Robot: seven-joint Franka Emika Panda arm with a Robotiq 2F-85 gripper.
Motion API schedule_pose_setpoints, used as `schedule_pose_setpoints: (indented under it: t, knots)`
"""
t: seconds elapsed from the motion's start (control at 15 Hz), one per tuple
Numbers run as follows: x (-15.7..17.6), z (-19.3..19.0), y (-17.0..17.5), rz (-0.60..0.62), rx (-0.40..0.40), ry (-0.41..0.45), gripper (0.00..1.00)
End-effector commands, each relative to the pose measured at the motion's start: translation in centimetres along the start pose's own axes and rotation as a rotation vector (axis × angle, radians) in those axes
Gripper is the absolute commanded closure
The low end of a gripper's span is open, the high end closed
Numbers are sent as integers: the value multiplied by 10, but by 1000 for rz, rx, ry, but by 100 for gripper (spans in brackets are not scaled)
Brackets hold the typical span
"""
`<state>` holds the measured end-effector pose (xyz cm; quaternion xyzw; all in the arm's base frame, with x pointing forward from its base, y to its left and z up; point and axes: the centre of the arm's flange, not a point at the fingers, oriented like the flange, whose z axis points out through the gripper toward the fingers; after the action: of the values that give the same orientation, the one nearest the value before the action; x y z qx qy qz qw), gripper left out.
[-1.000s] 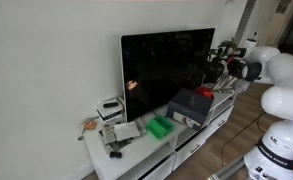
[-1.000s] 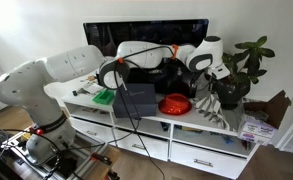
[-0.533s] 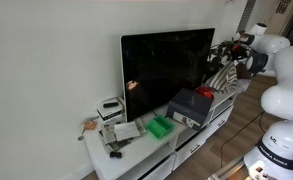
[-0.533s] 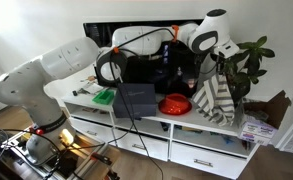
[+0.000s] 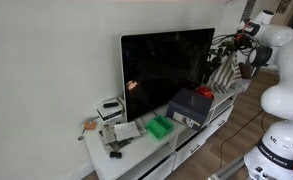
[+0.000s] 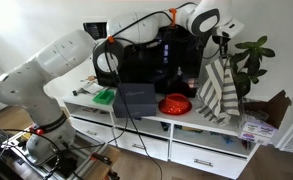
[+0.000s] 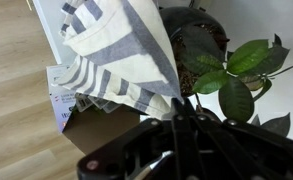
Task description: Put the towel in the green bowl
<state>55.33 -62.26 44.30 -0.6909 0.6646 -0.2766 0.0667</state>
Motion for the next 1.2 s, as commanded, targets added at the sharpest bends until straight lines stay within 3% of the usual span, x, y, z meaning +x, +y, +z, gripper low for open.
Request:
schedule_pose_setpoints:
  t: [0.0, 0.27, 1.13]
  knots:
    - [-1, 4, 2, 1, -4, -3, 98]
    - [-2, 9, 4, 2, -8, -7, 100]
    - [-37, -219, -65, -378, 163, 47, 100]
